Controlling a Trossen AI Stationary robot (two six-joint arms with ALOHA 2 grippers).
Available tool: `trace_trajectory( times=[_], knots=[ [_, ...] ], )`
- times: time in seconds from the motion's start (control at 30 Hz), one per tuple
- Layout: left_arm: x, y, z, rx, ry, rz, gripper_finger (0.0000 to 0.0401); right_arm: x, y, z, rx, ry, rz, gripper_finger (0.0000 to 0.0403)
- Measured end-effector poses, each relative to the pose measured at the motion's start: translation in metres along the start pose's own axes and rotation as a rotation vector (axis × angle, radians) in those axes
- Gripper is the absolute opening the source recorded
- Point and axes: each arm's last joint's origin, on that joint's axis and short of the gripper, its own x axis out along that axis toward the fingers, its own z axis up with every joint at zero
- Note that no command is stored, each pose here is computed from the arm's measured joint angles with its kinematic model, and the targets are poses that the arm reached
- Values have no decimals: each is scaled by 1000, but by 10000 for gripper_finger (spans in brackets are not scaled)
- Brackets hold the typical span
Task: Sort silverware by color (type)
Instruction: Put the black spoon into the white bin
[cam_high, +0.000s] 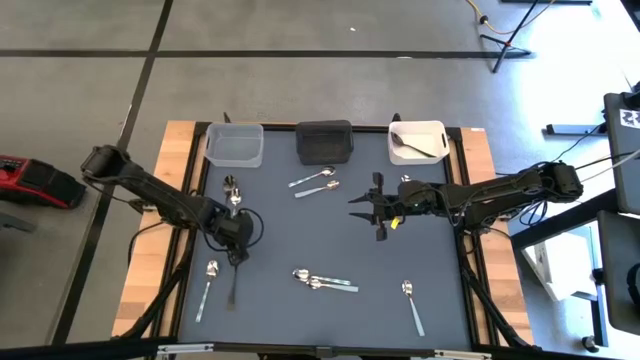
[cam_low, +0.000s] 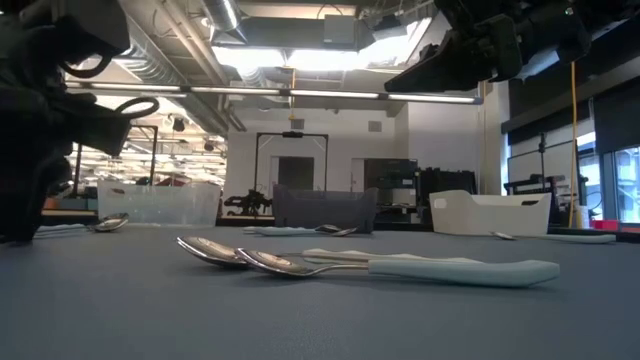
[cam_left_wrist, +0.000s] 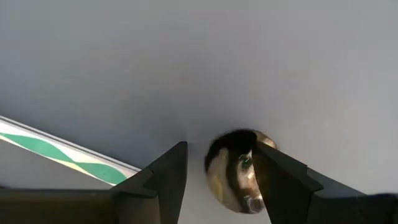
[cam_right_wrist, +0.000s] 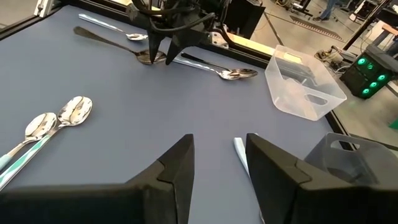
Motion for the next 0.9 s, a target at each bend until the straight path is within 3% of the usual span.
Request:
trace_trajectory(
  times=[0.33,0.77,0.9],
  knots=[
    [1,0,-1,11,-4,2,161,0,0,0,0,-2,-1,138],
    [1,-10,5,80,-70,-100,17,0,0,-1,15,13,4,138],
    [-2,-15,8,118,-97,-119,11,0,0,-1,36,15,4,138]
  ],
)
